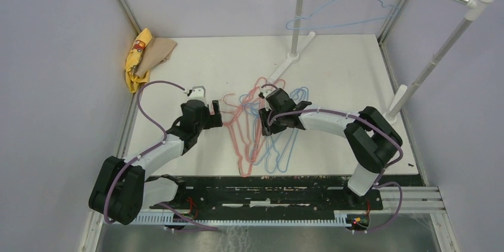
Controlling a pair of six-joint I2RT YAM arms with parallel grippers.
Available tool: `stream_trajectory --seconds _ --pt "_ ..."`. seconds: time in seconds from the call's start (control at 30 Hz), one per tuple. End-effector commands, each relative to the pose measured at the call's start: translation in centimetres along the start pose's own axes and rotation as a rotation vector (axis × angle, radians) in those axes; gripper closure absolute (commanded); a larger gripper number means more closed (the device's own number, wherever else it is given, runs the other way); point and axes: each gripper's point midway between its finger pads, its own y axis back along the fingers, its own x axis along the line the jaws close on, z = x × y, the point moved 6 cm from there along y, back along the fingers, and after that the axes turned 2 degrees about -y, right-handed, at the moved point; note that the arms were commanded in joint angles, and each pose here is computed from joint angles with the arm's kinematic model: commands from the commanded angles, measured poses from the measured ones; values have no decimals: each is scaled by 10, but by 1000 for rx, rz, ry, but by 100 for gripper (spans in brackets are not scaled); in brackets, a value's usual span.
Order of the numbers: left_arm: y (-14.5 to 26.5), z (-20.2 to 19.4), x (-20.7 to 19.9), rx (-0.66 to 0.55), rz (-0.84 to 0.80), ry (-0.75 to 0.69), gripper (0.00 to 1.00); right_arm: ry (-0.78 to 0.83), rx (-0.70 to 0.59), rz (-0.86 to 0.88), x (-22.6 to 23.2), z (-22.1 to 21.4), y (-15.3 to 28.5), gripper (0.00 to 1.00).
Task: Organize the hangers
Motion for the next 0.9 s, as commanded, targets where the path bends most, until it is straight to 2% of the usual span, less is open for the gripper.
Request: stream_trajectory --seconds 0.0,0.17,0.4,0.43,0.7,0.87 --pt "0 13 -4 -61 -5 29 1 -11 -24 56 13 5 -12 54" --pt "0 14 -4 -62 -8 29 1 -13 -2 34 9 -1 -21 62" --pt "1 14 -4 -64 -8 31 1 -23 -39 4 7 2 -6 97" --pt "1 14 -4 -65 -6 32 1 -26 -55 3 8 4 1 99" --pt "3 15 -3 -69 -3 33 1 5 -258 -41 11 27 94 99" --pt "2 14 -3 -68 -1 34 1 5 -377 -12 17 36 150 99"
